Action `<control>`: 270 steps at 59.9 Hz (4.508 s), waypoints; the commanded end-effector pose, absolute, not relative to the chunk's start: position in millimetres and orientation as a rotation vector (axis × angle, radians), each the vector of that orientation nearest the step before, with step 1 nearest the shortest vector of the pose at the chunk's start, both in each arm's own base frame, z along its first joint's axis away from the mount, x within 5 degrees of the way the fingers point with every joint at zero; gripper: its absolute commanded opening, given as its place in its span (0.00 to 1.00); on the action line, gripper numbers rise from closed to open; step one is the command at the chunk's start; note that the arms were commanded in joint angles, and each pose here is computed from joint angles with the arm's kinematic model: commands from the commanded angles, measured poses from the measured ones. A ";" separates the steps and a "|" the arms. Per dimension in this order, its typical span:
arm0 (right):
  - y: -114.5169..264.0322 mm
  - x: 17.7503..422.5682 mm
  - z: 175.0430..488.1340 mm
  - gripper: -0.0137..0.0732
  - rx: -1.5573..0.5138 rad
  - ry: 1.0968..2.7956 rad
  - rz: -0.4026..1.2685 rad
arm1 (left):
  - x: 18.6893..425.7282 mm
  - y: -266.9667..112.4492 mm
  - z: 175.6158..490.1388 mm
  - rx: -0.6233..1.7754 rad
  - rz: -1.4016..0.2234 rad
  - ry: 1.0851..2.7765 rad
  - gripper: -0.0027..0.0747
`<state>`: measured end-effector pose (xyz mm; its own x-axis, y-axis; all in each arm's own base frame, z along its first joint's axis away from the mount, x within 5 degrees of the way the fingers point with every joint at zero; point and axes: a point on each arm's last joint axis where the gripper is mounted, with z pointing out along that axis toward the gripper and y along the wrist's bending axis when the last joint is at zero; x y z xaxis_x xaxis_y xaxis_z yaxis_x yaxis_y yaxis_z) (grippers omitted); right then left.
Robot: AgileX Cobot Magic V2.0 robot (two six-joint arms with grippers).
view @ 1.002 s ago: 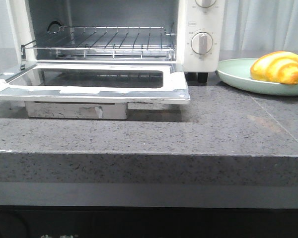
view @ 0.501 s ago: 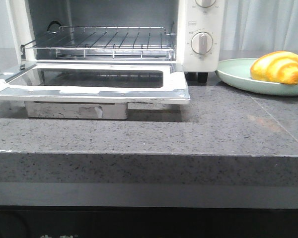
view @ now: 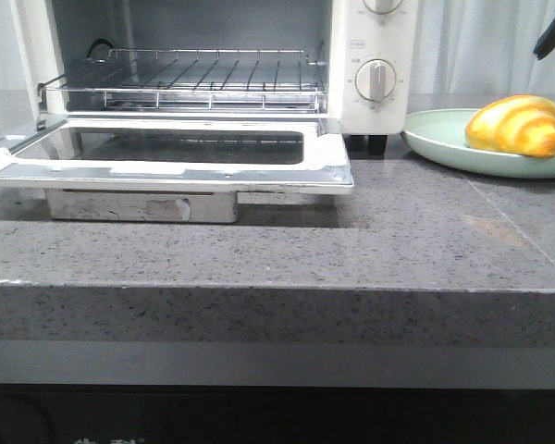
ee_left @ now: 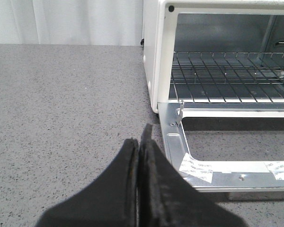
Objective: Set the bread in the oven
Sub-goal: 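Lower the right gripper onto the croissant on the green plate and grasp, then lift the croissant with the right gripper and carry it toward the oven, then lower the croissant onto the oven rack and open the right gripper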
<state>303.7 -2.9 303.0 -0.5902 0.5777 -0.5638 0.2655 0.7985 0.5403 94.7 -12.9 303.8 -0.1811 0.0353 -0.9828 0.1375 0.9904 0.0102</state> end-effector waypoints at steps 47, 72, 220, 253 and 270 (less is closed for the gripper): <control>0.0 333.5 283.5 0.60 0.657 2.277 0.615 | 95.4 -12.5 320.1 0.110 -0.098 1.655 0.01; 1.8 328.3 294.0 0.20 0.641 2.250 0.640 | 95.4 -12.5 320.1 0.110 -0.098 1.655 0.01; 204.6 316.3 358.2 0.20 0.174 1.930 0.992 | 95.4 -12.6 320.1 0.109 -0.100 1.655 0.01; 214.7 344.8 346.1 0.20 0.234 1.868 0.942 | 95.4 -12.6 320.1 0.109 -0.100 1.655 0.01; 217.2 350.0 337.1 0.33 0.246 1.883 0.931 | 95.4 -12.6 320.1 0.109 -0.100 1.655 0.01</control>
<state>350.7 223.4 301.7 -0.6001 0.4761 -0.6428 -0.1687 0.7102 0.6835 94.7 -12.9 303.6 -0.1831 0.0356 -0.9825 0.1377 0.9904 0.0102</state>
